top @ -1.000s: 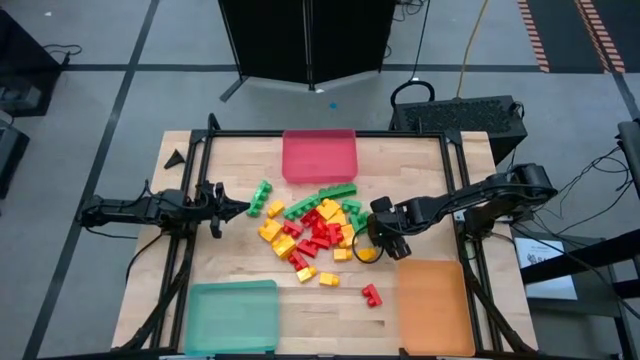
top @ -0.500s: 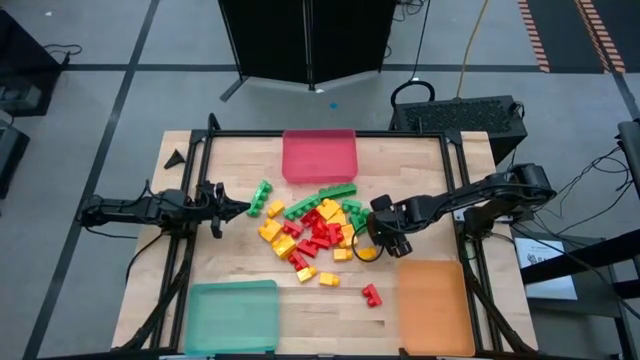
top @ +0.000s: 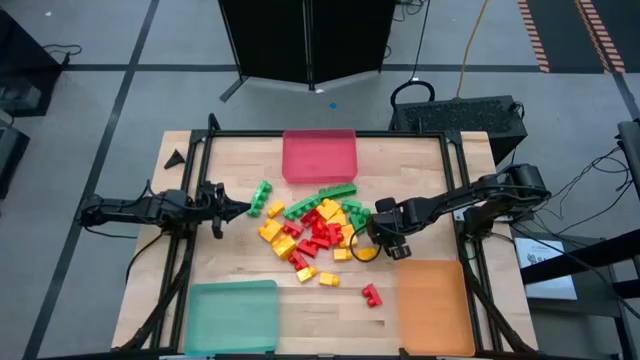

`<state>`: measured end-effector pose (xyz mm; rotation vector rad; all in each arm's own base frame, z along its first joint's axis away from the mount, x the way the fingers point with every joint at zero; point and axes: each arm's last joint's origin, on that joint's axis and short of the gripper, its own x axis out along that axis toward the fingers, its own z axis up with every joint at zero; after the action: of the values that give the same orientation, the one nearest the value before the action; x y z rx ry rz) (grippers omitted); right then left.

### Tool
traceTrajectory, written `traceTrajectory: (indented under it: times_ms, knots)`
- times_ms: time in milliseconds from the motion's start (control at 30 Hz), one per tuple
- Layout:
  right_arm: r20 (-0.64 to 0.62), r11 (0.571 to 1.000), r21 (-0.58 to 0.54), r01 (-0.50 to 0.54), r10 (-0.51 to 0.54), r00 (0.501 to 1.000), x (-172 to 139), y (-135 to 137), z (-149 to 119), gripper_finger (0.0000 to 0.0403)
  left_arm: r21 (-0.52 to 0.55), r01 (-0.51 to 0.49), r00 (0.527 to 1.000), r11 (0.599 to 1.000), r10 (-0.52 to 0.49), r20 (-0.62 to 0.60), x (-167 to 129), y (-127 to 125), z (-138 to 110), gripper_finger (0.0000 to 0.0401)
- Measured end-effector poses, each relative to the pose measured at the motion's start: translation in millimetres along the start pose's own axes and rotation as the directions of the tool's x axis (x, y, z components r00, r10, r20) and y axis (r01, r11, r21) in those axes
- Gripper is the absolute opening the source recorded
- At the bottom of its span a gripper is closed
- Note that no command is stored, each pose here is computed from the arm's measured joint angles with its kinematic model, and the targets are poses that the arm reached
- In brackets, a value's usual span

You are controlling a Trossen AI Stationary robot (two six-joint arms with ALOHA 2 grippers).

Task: Sort blocks
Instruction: Put the green game piece into the green bin

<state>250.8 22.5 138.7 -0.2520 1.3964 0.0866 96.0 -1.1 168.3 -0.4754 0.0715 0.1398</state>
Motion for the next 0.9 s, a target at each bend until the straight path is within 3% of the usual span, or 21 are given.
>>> traceTrajectory:
  times_ms: [300,567,667,767,833,900]
  knots:
    - [0.071,0.984,0.178,-0.01,-0.003,0.998,-14.7,-4.2,16.9,0.0149,0.001,-0.001,1.0,1.0,0.001,-0.001,0.1,0.0,-0.1,0.0004]
    - [0.245,0.97,0.241,-0.033,-0.028,0.969,-57.8,-14.1,58.2,0.0149,0.001,-0.001,1.0,1.0,0.001,-0.002,0.2,0.1,-0.2,0.0004]
    - [0.425,0.962,0.258,-0.087,-0.032,0.904,-85.3,-19.5,84.3,0.0149,0.002,-0.002,1.0,1.0,0.002,-0.003,0.2,0.1,-0.2,0.0004]
    - [0.616,0.959,0.256,-0.124,-0.063,0.785,-112.6,-23.1,108.1,0.0149,0.003,-0.002,1.0,1.0,0.002,-0.003,0.2,0.1,-0.2,0.0004]
    - [0.696,0.958,0.25,-0.139,-0.077,0.714,-121.3,-24.3,122.4,0.0149,0.005,-0.002,1.0,1.0,0.002,-0.003,0.2,0.1,-0.2,0.0004]
    - [0.725,0.959,0.243,-0.144,-0.081,0.684,-122.1,-23.5,134.7,0.0149,0.005,-0.002,1.0,1.0,0.002,-0.003,0.2,0.1,-0.2,0.0004]
